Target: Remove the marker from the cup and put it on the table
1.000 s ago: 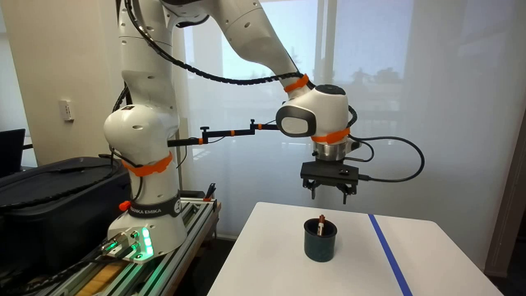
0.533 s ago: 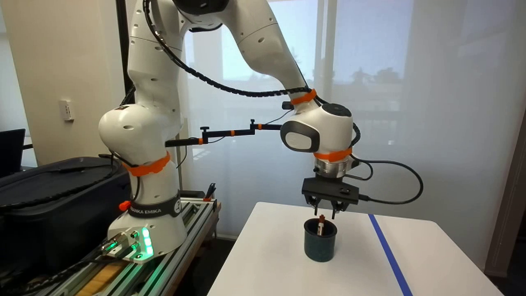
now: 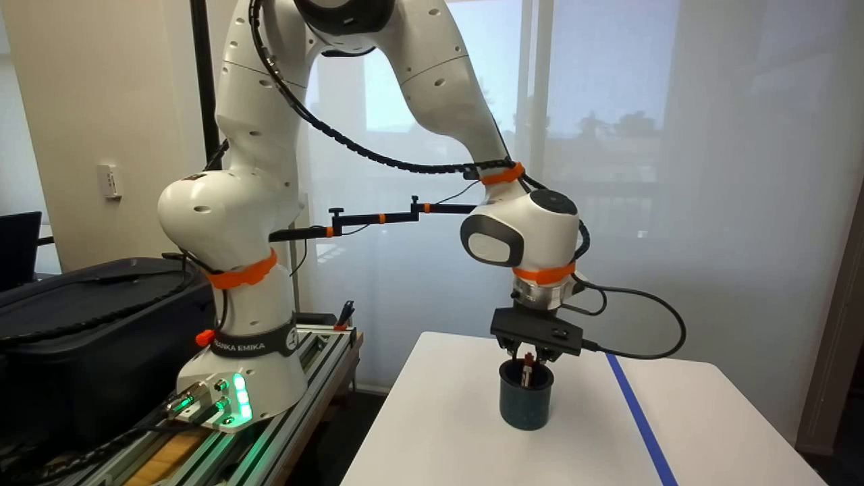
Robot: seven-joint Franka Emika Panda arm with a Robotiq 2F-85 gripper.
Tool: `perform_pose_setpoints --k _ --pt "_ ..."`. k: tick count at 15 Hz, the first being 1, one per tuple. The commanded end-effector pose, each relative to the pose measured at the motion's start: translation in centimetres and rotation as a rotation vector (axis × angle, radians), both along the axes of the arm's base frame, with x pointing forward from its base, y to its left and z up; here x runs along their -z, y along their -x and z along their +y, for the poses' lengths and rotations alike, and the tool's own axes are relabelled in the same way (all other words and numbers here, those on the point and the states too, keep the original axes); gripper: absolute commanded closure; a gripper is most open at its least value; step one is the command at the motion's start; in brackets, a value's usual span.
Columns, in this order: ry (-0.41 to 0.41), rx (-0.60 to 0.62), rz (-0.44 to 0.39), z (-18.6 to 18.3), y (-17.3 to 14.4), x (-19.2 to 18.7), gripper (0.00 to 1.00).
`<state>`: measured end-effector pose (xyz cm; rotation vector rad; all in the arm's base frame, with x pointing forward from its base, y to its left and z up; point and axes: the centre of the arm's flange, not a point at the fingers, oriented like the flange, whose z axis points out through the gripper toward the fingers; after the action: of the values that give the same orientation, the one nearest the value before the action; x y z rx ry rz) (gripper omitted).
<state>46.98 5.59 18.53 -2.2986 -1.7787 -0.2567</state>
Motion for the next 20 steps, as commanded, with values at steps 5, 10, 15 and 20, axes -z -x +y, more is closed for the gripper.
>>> perform_pose_setpoints --k 5,10,15,20 --pt "-0.003 -0.002 -0.008 -0.4 -0.3 1.4 0.65" --pt "-0.003 -0.006 0.001 -0.1 -0.3 2.1 0.55" --pt "-0.002 -0.013 -0.005 0.3 -0.4 2.6 0.59" --pt "-0.002 -0.018 -0.018 0.3 -1.2 2.9 0.58"
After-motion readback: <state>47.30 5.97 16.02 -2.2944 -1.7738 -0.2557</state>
